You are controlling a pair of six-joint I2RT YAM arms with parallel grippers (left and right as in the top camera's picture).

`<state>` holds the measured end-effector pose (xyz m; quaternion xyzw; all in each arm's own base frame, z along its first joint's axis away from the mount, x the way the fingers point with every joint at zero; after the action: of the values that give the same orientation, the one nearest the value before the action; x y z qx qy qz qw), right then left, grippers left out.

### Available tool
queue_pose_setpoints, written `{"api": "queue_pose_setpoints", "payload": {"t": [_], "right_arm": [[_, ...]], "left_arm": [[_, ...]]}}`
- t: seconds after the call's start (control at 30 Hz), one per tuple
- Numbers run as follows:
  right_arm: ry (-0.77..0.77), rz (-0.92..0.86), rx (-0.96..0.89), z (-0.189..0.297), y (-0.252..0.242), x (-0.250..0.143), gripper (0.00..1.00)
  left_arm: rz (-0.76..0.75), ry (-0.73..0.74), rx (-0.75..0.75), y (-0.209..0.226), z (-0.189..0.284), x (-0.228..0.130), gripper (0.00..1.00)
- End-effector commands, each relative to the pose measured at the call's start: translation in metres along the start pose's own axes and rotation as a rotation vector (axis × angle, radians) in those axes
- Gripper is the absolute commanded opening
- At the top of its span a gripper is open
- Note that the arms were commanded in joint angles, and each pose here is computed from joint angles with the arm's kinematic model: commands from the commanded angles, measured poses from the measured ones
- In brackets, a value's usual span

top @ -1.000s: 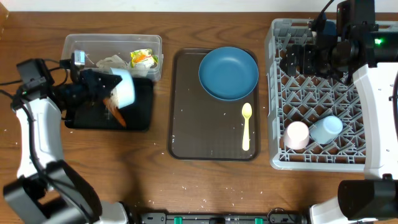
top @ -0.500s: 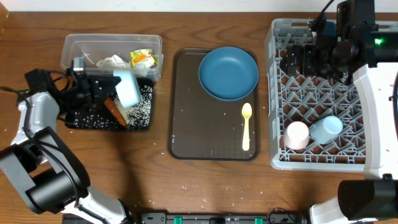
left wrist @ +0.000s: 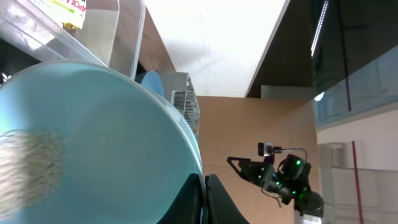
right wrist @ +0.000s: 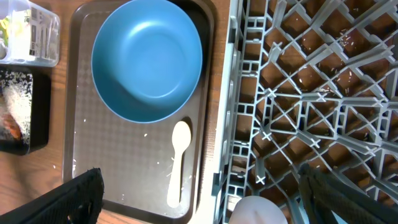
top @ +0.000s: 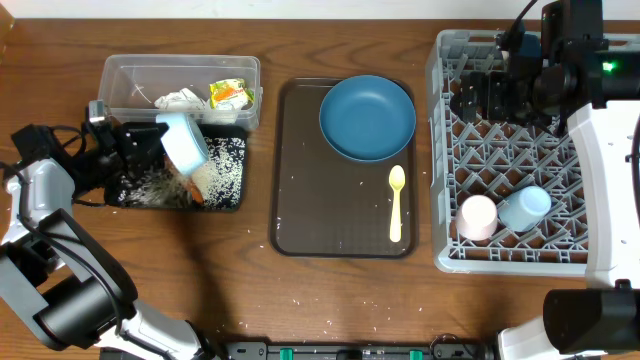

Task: Sort waste into correct bins and load items into the dishwasher rack
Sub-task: 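Carry the bowl left and tip the rice onto the black tray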

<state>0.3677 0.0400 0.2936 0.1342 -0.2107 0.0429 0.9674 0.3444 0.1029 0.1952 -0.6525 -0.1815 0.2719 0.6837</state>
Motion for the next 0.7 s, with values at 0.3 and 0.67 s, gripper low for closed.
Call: {"api": "queue_pose_setpoints", "payload": {"t": [0.3,0.67], "right_arm": [[0.015,0.013,0.005,-0.002,0.0,-0.003,0.98],[0.021,0.011,0.005,-0.002,0.0,-0.004,0.98]], "left_arm": [[0.071,0.0,-0.031,-0.004,0.003,0.0,0.06],[0.115,0.034,-0.025,-0.006,-0.006,-0.011,0.06]]}}
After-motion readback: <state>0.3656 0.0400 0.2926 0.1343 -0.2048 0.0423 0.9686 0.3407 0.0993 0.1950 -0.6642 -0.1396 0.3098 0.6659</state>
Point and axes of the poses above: each gripper's point midway between its finger pads, its own z axis back along the fingers, its own y axis along the line the jaws close on, x = y × z, the point moved 5 cm from there along z, back along the fingers, and after that the axes turned 5 degrees about z, right-handed, at the moved point
